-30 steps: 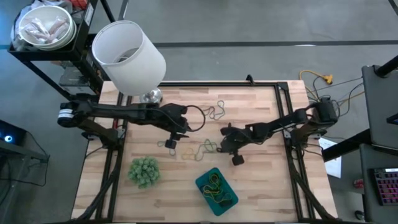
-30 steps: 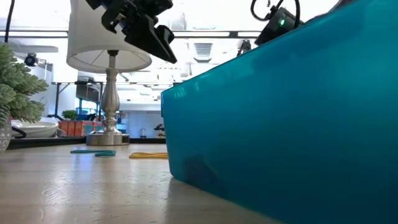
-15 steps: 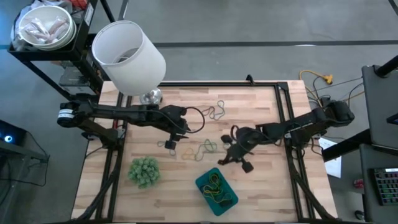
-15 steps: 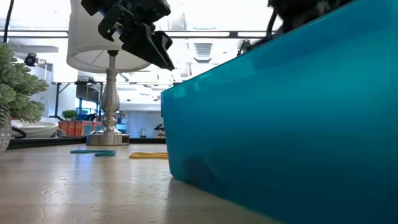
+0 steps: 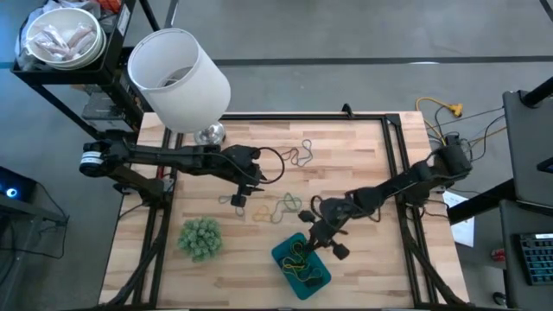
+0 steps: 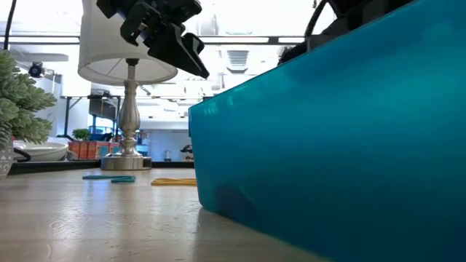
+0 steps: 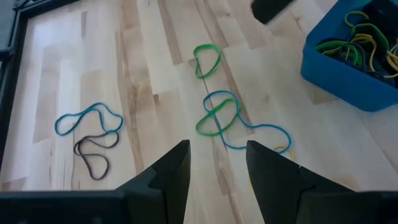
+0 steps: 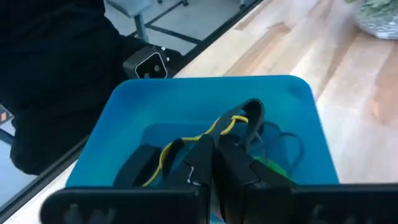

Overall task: Pick and place rubber bands into bin
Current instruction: Put the black rubber band into the blue bin, then put the blue rubber band into the blue bin

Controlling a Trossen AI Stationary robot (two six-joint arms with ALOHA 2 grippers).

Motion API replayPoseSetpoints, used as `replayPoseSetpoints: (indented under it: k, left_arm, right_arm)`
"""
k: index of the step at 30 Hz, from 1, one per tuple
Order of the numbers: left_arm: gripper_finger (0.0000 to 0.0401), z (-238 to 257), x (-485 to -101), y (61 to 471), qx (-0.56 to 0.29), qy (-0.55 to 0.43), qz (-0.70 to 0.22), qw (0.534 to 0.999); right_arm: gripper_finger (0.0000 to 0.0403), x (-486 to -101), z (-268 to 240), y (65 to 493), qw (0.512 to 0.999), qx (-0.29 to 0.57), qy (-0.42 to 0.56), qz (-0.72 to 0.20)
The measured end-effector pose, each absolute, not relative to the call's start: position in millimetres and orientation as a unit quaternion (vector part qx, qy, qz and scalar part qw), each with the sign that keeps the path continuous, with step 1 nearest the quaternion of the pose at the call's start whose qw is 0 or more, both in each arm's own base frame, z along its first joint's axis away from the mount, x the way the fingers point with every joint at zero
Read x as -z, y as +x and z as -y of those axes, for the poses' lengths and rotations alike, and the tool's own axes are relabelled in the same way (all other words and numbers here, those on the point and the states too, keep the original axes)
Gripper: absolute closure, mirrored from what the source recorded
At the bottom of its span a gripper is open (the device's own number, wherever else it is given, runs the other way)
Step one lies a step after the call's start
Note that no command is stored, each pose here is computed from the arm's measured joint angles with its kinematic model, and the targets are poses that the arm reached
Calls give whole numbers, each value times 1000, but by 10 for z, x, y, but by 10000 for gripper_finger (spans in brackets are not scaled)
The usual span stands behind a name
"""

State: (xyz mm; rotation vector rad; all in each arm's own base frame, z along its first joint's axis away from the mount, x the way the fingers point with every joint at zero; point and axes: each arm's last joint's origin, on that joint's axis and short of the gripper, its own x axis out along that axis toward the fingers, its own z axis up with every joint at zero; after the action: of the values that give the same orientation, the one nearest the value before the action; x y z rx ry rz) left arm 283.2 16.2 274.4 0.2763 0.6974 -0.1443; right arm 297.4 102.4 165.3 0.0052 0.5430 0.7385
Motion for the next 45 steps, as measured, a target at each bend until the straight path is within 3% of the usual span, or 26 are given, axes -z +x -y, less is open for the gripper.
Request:
replayPoseSetpoints:
  k: [12, 24, 31, 45]
  left_arm:
    - [260, -161, -2749, 2836, 69, 131, -338, 930]
    - [260, -160, -2755, 2841, 61, 112, -335, 933]
    - [260, -157, -2746, 2833, 66, 108, -341, 932]
    - [260, -139, -2481, 2570, 54, 26, -520, 852]
  right_arm:
    - [390, -1502, -1122, 3178, 884, -351, 24, -307]
    - [296, -1538, -1157, 3172, 884, -353, 32, -305]
    - [271, -1613, -1152, 3155, 887, -359, 14, -289]
    - [288, -2111, -1037, 2890, 904, -332, -57, -263]
